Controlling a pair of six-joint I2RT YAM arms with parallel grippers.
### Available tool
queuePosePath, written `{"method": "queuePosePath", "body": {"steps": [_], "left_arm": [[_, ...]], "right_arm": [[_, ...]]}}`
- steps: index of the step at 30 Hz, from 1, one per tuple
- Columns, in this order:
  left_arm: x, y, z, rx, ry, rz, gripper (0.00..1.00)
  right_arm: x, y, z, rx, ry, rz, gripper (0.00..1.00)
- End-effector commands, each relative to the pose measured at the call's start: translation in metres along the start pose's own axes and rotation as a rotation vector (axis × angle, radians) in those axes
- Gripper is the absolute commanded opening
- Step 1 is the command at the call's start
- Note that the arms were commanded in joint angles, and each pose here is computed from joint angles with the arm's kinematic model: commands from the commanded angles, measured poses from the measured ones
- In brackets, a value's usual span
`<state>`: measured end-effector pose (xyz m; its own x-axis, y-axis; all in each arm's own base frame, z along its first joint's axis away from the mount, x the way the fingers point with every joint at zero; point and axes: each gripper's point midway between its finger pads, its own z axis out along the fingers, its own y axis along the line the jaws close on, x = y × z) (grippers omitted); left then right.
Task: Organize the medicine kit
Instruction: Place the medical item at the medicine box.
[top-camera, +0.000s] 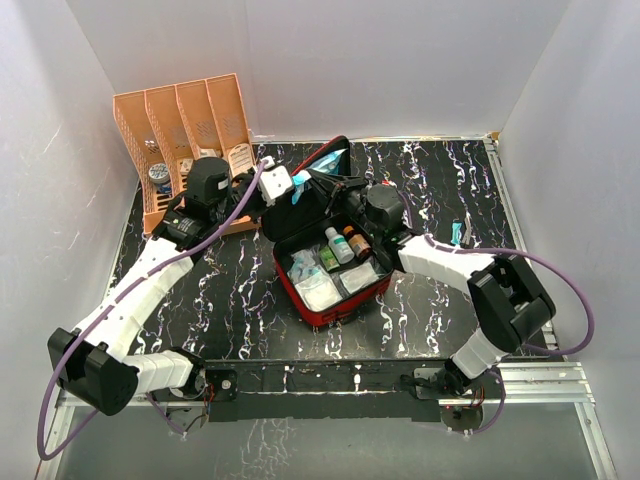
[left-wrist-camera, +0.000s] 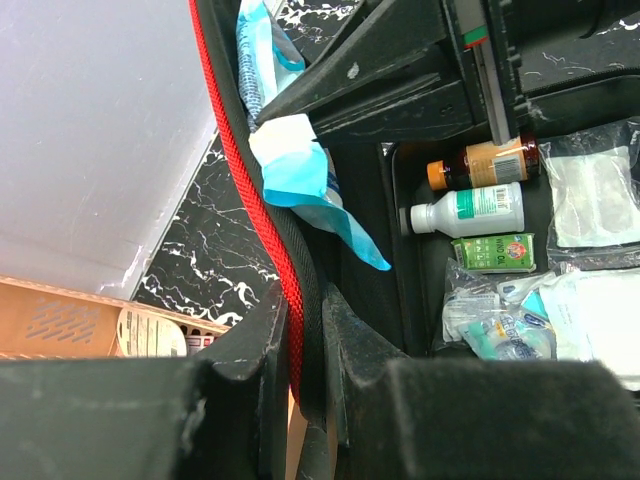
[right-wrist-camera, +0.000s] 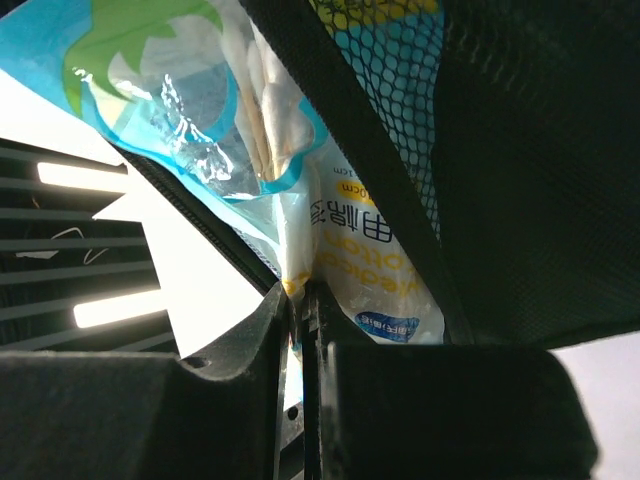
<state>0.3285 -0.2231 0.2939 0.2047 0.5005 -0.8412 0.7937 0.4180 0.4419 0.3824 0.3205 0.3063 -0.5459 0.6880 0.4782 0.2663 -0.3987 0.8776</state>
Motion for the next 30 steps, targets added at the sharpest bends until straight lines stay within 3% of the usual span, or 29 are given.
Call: {"method": "queuePosePath", "body": {"steps": [1,7,17,30], "left_arm": [[-0.053,-0.043,-0.016,0.214,-0.190,0.030,0.00],[-0.059,-0.042,-0.012,0.227,-0.211,0.030,0.00],[-0.058,-0.038,-0.009,0.209,-0.208,0.051,0.00],[-0.062,-0.040,-0.010,0.225,-0.216,0.046,0.00]], "right_arm": [[-0.003,0.059,0.017,-0.211,-0.046,0.027,0.00],[-0.001,0.064,0.029,-0.235,-0.035,0.023,0.00],[-0.011,0.022,0.019,-0.033,-0.080,0.012,0.00],[-0.026,-0.001,0.012,0.081,-0.161,0.010,0.00]]}}
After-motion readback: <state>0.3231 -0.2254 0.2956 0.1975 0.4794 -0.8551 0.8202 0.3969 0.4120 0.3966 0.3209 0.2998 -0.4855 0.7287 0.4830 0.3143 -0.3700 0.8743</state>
